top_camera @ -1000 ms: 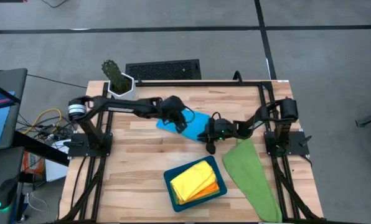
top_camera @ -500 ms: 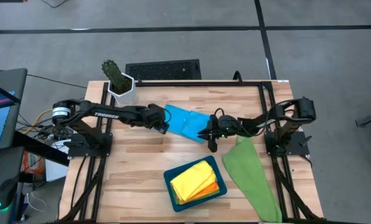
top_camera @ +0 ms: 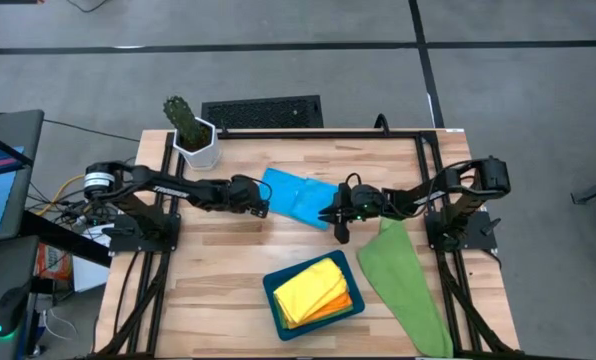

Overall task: Fold microfiber towels
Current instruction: Fold the blue microfiber towel

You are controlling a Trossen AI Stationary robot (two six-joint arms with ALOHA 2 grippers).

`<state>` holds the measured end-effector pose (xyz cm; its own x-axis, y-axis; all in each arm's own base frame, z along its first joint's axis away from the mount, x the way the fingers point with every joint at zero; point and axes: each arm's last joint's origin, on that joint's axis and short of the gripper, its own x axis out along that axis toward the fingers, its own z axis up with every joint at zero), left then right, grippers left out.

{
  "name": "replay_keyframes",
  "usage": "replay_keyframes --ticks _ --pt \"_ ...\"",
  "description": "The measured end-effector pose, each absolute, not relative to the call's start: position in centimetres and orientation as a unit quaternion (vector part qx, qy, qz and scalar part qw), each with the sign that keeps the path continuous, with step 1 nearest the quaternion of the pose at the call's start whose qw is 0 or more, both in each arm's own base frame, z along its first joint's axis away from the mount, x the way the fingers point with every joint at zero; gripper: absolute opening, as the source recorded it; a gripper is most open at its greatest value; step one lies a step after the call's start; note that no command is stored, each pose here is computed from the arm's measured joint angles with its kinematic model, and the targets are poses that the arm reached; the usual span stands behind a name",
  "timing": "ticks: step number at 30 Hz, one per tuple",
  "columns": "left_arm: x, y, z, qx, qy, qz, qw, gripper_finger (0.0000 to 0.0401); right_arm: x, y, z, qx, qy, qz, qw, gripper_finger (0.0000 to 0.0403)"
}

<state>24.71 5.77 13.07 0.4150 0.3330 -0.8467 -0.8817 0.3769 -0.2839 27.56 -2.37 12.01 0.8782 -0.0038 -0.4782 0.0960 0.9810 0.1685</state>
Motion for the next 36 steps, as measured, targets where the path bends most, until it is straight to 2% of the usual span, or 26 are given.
replay_keyframes --ticks 7,12,16,21,29,36 --pt "24.8 5.8 11.5 -0.379 0.384 0.414 0.733 0.0156 27.5 -2.9 11.9 0.097 0.251 -0.035 0.962 0.0107" --pt "24.8 5.8 11.3 -0.380 0.379 0.420 0.732 0.0079 27.5 -2.9 12.0 0.087 0.243 -0.033 0.966 0.0107" --pt "25.5 6.1 11.9 -0.380 0.372 0.413 0.739 0.0014 28.4 -3.1 13.3 0.037 0.182 -0.023 0.982 0.0107" --pt "27.2 6.3 13.4 -0.396 0.354 0.385 0.755 0.0008 30.6 -4.0 13.1 0.028 0.169 -0.031 0.985 0.0107" --pt "28.3 6.6 15.0 -0.379 0.353 0.385 0.764 0.0004 34.1 -3.9 9.7 0.048 0.191 -0.011 0.980 0.0107" --pt "28.9 6.4 15.8 -0.380 0.362 0.365 0.769 0.0002 34.5 -3.9 7.4 0.074 0.220 -0.014 0.973 0.0107"
